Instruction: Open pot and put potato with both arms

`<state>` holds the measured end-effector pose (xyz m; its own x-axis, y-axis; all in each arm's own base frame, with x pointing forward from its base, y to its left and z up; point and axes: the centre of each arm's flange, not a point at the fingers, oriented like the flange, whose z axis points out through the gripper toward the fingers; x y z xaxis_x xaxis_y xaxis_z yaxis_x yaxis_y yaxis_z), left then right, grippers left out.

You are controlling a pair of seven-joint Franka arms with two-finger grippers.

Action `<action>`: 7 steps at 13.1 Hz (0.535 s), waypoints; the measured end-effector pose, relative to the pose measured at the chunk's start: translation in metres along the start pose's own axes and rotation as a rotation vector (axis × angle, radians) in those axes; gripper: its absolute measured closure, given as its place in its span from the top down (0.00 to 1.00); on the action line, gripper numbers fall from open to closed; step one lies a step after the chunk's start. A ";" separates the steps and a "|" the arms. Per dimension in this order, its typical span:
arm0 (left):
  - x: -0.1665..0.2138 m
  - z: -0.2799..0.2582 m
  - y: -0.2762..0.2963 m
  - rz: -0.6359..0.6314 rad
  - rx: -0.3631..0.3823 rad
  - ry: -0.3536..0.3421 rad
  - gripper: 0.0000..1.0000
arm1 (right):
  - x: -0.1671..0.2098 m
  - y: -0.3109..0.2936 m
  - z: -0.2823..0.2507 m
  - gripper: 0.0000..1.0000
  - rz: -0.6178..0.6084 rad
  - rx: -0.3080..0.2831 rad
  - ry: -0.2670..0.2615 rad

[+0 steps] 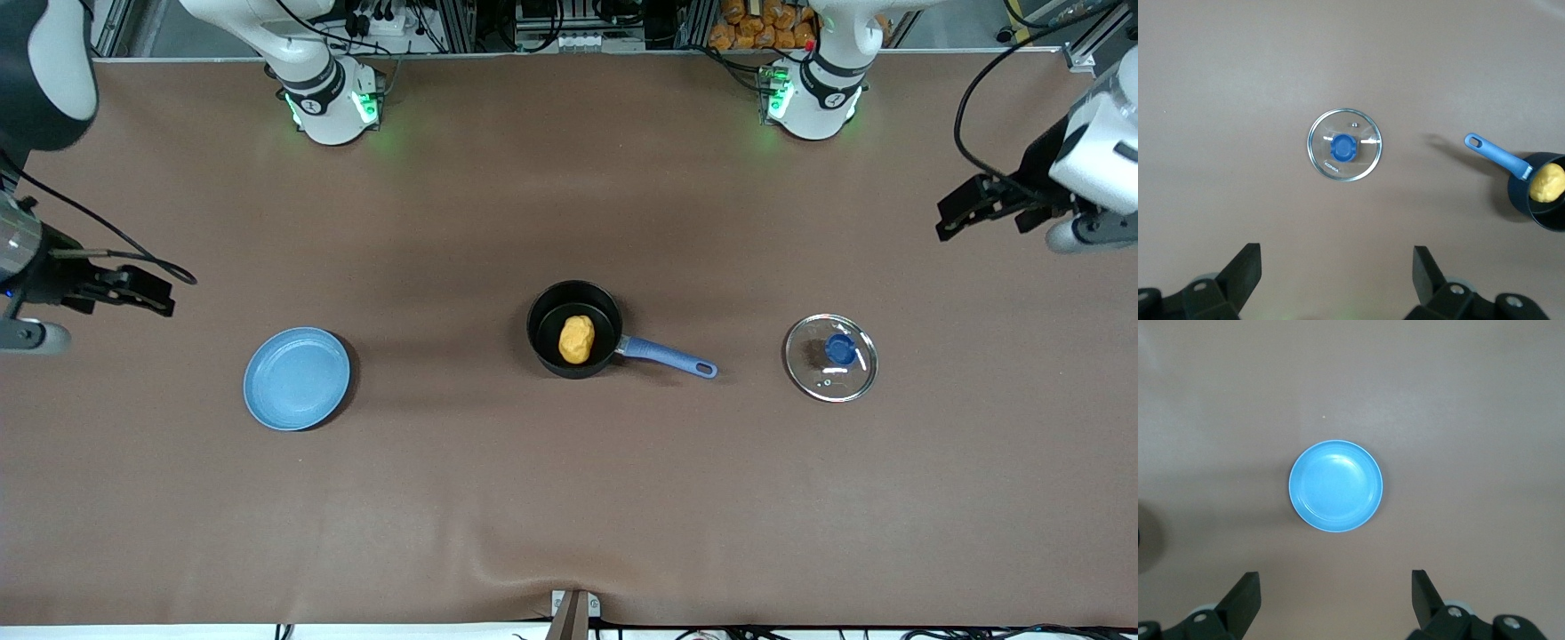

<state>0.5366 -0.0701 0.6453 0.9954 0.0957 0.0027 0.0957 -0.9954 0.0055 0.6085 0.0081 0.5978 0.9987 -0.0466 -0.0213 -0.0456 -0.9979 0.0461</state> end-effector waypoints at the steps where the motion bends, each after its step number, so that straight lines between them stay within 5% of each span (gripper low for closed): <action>1: -0.004 -0.003 0.004 0.008 0.002 -0.003 1.00 | -0.008 0.006 -0.004 1.00 0.002 0.001 0.001; 7: -0.011 -0.017 0.013 0.031 0.002 0.002 1.00 | -0.036 0.049 -0.008 1.00 0.004 0.005 -0.008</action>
<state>0.5267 -0.0844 0.6624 0.9979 0.0646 0.0047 0.0646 -0.9979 0.0033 0.5707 -0.0384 0.6088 0.9983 -0.0506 -0.0287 -0.0494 -0.9979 0.0414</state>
